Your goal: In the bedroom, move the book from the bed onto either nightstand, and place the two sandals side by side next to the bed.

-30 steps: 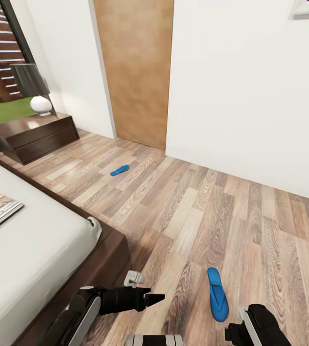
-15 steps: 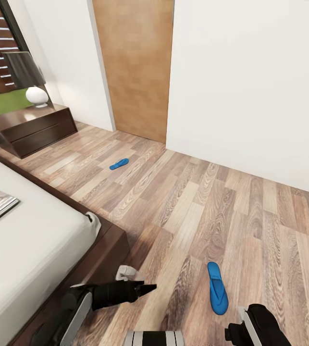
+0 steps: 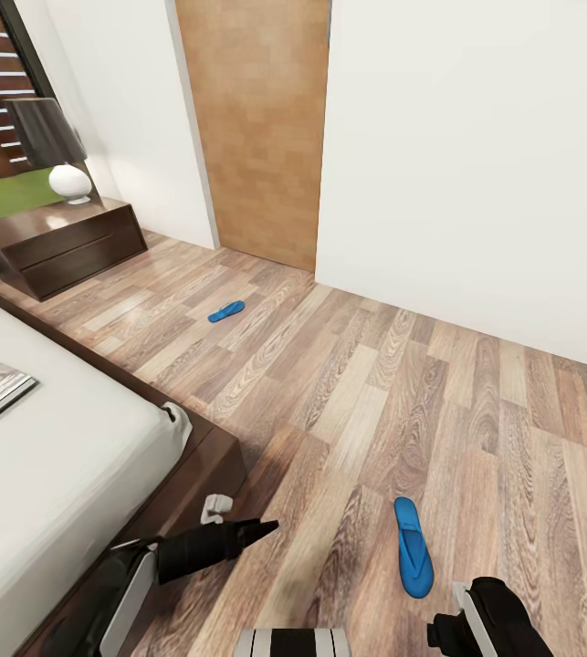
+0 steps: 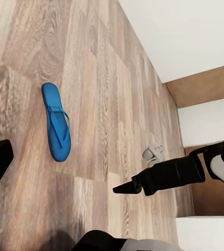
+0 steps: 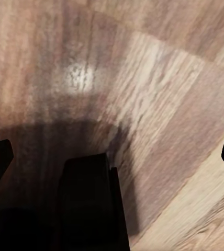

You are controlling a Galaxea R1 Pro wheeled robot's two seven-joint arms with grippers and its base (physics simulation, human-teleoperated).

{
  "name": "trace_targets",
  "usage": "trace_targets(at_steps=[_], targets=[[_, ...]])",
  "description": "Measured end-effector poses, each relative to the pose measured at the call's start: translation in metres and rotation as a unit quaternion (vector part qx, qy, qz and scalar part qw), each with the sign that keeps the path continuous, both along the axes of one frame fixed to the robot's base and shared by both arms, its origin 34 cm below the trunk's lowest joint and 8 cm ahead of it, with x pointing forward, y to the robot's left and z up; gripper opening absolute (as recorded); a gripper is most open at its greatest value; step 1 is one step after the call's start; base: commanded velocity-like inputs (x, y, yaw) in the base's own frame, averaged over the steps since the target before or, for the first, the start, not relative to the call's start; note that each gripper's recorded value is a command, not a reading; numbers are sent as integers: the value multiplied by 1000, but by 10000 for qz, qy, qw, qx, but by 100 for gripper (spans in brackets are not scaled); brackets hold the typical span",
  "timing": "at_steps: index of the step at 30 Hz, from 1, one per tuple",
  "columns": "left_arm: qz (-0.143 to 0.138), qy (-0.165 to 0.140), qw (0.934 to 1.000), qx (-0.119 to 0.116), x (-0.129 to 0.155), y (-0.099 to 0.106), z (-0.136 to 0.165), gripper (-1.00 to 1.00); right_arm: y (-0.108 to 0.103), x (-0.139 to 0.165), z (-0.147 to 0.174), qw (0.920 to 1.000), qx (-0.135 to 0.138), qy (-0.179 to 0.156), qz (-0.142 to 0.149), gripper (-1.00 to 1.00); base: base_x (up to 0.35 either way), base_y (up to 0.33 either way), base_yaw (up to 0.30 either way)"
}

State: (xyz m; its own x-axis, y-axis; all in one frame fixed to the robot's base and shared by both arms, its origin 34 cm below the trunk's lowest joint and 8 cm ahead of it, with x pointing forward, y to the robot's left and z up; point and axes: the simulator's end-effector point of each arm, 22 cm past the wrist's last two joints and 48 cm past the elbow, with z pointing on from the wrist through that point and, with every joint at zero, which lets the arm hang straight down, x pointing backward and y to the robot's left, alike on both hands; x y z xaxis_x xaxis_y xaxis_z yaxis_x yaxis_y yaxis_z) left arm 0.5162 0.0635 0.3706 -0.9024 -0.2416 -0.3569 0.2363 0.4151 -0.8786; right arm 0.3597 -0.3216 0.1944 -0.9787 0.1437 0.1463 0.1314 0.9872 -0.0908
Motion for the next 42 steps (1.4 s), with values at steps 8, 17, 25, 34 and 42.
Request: trace_targets(at_steps=[8,17,25,34,42], targets=[[10,-32,10000,18,0,0,-1,100,0,0,0,10000,-1,0,0,100,0,0,0],[-4,109,9999,23,-4,-2,-15,100,0,-9,-9,9999,-1,143,0,100,0,0,0],[-9,273,9996,31,-9,-2,-30,100,0,-19,-18,9995,-1,306,0,100,0,0,0],[-11,454,9990,32,-15,-2,-46,100,0,-31,-28,9988,-1,490,0,100,0,0,0],[-11,618,9981,33,-21,-2,-61,100,0,-42,-37,9979,-1,653,0,100,0,0,0]])
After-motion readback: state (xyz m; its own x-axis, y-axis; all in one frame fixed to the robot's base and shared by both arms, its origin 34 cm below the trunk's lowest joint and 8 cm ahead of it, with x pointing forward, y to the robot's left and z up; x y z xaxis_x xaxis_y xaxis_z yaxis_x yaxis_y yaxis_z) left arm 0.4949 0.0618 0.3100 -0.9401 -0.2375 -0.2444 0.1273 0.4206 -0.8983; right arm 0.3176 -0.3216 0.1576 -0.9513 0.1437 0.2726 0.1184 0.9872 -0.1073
